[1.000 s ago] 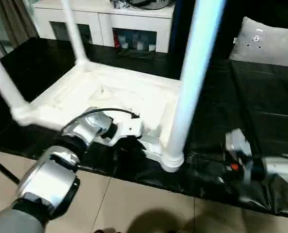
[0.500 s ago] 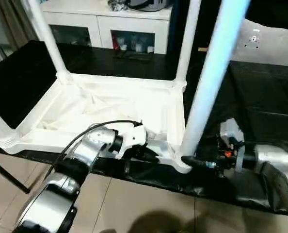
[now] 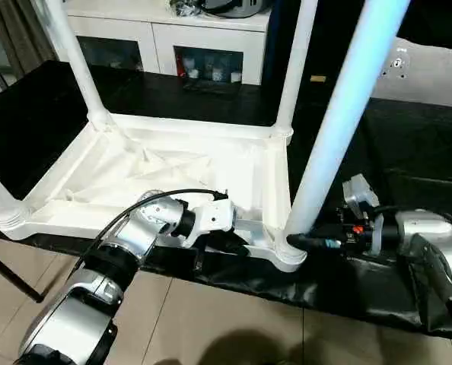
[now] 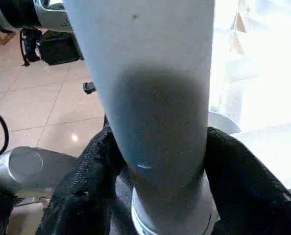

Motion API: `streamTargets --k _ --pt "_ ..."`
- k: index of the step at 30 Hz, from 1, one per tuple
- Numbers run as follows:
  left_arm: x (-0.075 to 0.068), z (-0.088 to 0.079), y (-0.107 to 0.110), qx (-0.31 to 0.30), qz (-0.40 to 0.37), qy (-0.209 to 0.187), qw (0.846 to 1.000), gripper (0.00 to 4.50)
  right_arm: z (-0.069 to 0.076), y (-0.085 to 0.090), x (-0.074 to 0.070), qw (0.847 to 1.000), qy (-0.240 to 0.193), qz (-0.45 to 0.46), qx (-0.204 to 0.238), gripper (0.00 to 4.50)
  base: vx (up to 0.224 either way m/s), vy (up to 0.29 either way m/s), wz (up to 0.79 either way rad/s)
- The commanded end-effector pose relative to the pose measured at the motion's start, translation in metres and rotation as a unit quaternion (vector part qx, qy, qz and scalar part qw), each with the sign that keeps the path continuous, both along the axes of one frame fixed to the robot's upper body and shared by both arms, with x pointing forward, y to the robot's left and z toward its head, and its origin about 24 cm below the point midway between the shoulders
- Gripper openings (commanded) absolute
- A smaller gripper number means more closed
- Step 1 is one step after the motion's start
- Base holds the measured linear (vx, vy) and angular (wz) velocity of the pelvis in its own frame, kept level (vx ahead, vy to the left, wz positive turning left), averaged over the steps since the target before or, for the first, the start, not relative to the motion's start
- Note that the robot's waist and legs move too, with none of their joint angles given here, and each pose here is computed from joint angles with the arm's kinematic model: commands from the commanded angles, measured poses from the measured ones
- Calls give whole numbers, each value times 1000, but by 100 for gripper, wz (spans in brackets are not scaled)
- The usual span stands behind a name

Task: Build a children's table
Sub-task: Rotate leg to tighten

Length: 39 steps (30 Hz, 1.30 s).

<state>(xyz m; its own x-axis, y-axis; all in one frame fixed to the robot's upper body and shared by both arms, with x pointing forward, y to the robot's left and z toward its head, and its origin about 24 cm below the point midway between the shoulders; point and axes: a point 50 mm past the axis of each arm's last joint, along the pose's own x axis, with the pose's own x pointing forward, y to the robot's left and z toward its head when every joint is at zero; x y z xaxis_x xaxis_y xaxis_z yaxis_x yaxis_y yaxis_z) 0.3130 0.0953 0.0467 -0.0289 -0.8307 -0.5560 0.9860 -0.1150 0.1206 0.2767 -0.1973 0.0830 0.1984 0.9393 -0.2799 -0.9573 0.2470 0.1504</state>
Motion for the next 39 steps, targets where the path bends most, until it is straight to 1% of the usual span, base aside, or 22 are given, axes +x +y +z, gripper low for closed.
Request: streamTargets --k 1,6,7,10,12,14,16,17,18,20,22,23,25,28,29,30,32,33,35,36,38,39 --pt "3 -12 18 60 43 3 997 0 -2 9 -3 999 7 37 3 236 0 0 0" --pt "8 -8 13 21 86 22 996 0 -6 19 -14 999 21 26 34 203 0 0 0" --pt "12 -6 6 -6 130 17 991 0 -11 30 -17 999 18 -20 41 200 0 0 0" --pt "16 -2 -2 -36 168 21 985 0 -14 42 -15 995 8 -85 50 195 0 0 0" --pt "21 5 -18 -81 218 15 973 0 -19 59 -5 972 9 -222 72 194 0 0 0" --pt "22 6 -22 -82 225 5 971 0 -20 63 -4 967 8 -243 71 193 0 0 0" --pt "24 10 -30 -78 232 -15 969 0 -22 69 1 952 6 -300 52 193 0 0 0" --pt "28 13 -42 -75 245 -35 966 0 -25 72 10 917 4 -397 26 193 0 0 0" --pt "28 13 -44 -76 247 -36 965 0 -26 73 11 913 5 -407 26 193 0 0 0" --pt "30 14 -54 -79 265 -39 960 0 -28 79 17 888 22 -459 35 193 0 0 0" --pt "30 14 -58 -79 266 -42 960 0 -26 83 18 883 18 -468 34 193 0 0 0" --pt "30 15 -61 -78 265 -48 960 0 -22 86 19 879 2 -475 35 193 0 0 0" --pt "30 15 -62 -75 261 -52 961 0 -20 86 19 878 -1 -476 43 262 0 0 0" --pt "29 10 -57 -57 252 -61 964 0 -14 82 17 878 -13 -475 61 285 0 0 0" --pt "28 7 -53 -46 246 -61 966 0 -12 77 16 882 -30 -466 57 297 0 0 0" --pt "29 4 -43 -27 238 -64 969 0 -10 63 11 895 -58 -439 48 297 0 0 0" --pt "29 3 -36 -14 231 -70 970 0 -10 51 7 907 -70 -413 36 317 0 0 0" --pt "29 3 -35 -14 230 -70 970 0 -10 50 7 908 -70 -412 35 328 0 0 0" --pt "27 -1 -27 1 211 -77 975 0 -13 42 -1 927 -71 -368 20 339 0 0 0" --pt "27 -1 -27 1 211 -77 975 0 -13 42 -1 927 -71 -368 20 339 0 0 0" --pt "24 -1 -18 9 183 -64 981 0 -8 23 -4 936 -76 -343 21 366 0 0 0" --pt "22 -1 -13 11 167 -60 984 0 -4 14 -6 941 -80 -327 20 366 0 0 0"
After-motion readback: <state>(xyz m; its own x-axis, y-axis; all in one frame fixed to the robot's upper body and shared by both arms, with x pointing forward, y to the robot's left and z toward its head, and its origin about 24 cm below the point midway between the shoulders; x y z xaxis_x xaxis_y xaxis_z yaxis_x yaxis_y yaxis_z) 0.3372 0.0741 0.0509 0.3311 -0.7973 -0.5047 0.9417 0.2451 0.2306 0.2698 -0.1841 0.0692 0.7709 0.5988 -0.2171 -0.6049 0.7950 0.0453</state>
